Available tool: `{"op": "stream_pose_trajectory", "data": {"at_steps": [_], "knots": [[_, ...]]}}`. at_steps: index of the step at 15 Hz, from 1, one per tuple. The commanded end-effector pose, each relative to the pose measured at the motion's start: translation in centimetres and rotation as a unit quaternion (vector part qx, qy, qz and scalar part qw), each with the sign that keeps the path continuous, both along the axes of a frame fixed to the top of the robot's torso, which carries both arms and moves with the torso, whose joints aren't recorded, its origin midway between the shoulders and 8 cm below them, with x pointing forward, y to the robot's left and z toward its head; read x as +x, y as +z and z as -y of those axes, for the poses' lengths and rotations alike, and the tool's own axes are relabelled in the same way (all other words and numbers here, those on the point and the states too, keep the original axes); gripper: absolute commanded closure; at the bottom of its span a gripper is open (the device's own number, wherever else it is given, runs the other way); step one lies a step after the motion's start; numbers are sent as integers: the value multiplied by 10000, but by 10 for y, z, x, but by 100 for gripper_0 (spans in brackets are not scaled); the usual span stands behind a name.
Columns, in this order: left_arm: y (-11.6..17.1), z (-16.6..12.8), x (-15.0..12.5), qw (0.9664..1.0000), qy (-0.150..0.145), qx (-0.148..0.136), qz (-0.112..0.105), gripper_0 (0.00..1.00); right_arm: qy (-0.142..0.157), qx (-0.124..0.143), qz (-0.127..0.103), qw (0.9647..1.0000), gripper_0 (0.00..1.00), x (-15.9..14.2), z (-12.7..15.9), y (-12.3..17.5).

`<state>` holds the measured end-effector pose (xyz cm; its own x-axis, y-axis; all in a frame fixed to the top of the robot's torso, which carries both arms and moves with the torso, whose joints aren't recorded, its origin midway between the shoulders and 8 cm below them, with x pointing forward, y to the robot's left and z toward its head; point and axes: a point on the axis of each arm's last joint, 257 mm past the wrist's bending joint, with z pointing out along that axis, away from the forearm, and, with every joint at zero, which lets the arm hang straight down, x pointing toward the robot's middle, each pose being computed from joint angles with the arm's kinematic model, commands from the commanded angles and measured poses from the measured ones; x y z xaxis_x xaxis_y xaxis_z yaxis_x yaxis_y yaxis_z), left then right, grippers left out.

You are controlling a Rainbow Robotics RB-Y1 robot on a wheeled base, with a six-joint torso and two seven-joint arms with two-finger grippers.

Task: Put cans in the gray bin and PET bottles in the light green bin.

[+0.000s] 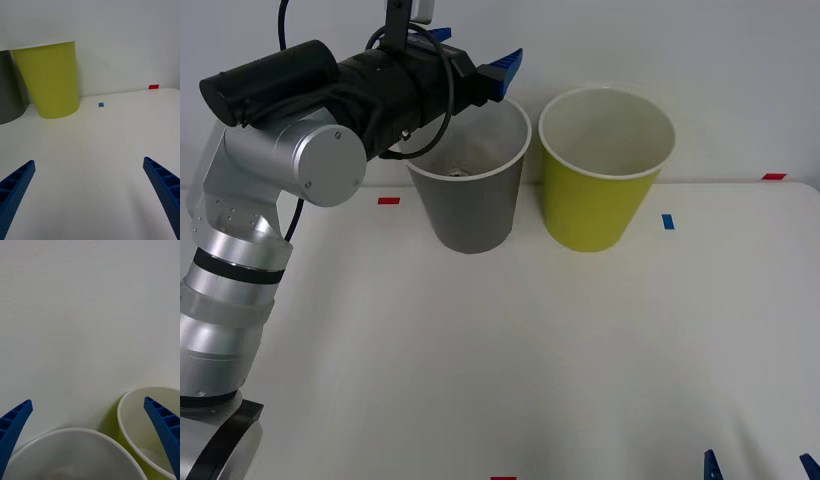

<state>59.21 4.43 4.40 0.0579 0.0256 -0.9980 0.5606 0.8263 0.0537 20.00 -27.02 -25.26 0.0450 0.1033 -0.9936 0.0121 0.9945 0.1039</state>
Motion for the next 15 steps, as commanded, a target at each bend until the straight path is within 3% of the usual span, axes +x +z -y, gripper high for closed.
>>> {"op": "stream_pose_trajectory", "data": {"at_steps": [1,6,10,13,15], "knots": [[-3,-2,-4,9997,-169,-51,-144,0,0,0,0,10000,0,0,0,0],[-2,-18,-30,9974,-308,468,-458,0,0,0,0,10000,0,0,0,0],[-17,-50,-66,9987,-117,287,-400,0,0,0,0,10000,0,0,0,0],[-26,-76,-89,9989,84,297,-350,0,0,0,0,10000,0,0,0,0],[-30,-89,-101,9980,175,430,-439,0,0,0,0,10000,0,0,0,0]]}}
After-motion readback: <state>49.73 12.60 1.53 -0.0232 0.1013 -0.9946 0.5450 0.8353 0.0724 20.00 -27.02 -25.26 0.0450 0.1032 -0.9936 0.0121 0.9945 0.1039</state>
